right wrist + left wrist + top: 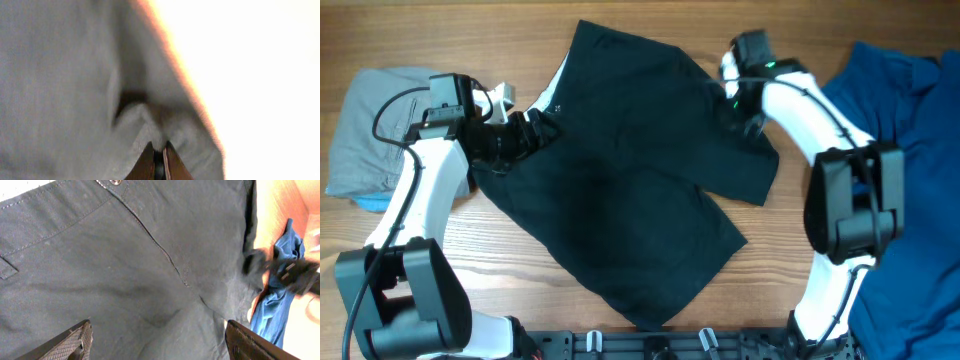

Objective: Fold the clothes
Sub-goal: 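Pull the shorts apart with both grippers to flatten them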

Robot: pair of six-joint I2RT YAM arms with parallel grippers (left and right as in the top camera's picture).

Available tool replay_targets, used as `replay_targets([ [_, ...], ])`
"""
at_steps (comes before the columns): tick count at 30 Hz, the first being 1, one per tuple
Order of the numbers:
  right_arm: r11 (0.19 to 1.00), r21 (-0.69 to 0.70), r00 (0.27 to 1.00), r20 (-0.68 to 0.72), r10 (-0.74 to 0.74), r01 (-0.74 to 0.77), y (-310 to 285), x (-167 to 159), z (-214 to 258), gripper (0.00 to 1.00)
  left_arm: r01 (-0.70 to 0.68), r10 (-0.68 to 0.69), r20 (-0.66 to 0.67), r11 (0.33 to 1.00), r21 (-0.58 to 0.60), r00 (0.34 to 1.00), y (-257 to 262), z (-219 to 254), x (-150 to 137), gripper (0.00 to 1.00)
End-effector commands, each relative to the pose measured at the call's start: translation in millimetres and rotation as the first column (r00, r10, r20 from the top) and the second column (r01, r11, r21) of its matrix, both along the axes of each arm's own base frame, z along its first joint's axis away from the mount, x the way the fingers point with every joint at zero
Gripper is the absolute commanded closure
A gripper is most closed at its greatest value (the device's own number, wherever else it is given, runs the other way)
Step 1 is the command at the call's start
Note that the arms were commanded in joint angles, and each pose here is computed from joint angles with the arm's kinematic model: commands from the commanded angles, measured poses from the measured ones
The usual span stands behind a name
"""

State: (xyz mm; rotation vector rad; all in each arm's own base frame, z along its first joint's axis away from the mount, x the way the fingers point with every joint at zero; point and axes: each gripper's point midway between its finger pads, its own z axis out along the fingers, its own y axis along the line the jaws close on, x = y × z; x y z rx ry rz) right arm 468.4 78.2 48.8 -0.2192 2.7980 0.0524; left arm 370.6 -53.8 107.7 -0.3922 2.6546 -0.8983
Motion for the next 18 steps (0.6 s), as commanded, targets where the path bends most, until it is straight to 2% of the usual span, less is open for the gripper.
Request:
replay_targets([
  [1,0.973,0.051,0.918,0.324,-0.23,0.226,-73,76,71,0.67,0.013,-0.013,0.022,1.0,-0.012,1.0,-3,7,0,0.16],
  [2,0.95,0.101,0.859,0.406,-0.312,0.297,-103,94,85,0.36,0.013,-0.013,0.021,1.0,-0.012,1.0,-3,6,0,0.16],
  [3,0.922,0.152,0.817,0.428,-0.387,0.357,-122,100,91,0.34,0.013,-0.013,0.021,1.0,-0.012,1.0,-3,6,0,0.16],
  [4,0.905,0.188,0.803,0.417,-0.426,0.383,-136,99,92,0.23,0.013,-0.013,0.021,1.0,-0.013,1.0,-3,6,0,0.16],
  [6,0.899,0.218,0.839,0.328,-0.434,0.38,-140,83,80,0.23,0.013,-0.013,0.021,1.0,-0.012,1.0,-3,6,0,0.15],
  [9,0.906,0.332,0.955,0.048,-0.293,0.262,-89,26,61,0.41,0.013,-0.013,0.022,1.0,-0.012,1.0,-3,7,0,0.17],
  [10,0.897,0.347,0.962,-0.078,-0.263,0.274,-70,0,50,0.52,0.013,-0.013,0.022,1.0,-0.013,1.0,-3,7,0,0.23],
  [11,0.896,0.332,0.956,-0.125,-0.267,0.294,-64,-10,41,0.57,0.013,-0.013,0.022,1.0,-0.013,1.0,-3,7,0,0.28],
  [12,0.889,0.329,0.946,-0.168,-0.278,0.319,-54,-18,32,0.74,0.014,-0.014,0.026,1.0,-0.012,1.0,-3,7,1,0.48],
  [14,0.895,0.327,0.95,-0.178,-0.256,0.303,-44,-22,25,0.78,0.023,-0.023,0.053,1.0,-0.008,0.998,-6,9,6,0.87],
  [15,0.893,0.339,0.952,-0.178,-0.248,0.295,-40,-21,26,0.83,0.042,-0.045,0.106,0.999,0.029,0.993,-11,11,16,0.96],
  [18,0.872,0.422,0.965,-0.178,-0.19,0.249,-24,-24,40,0.82,0.115,-0.183,0.245,0.957,0.266,0.952,-22,0,45,0.96],
])
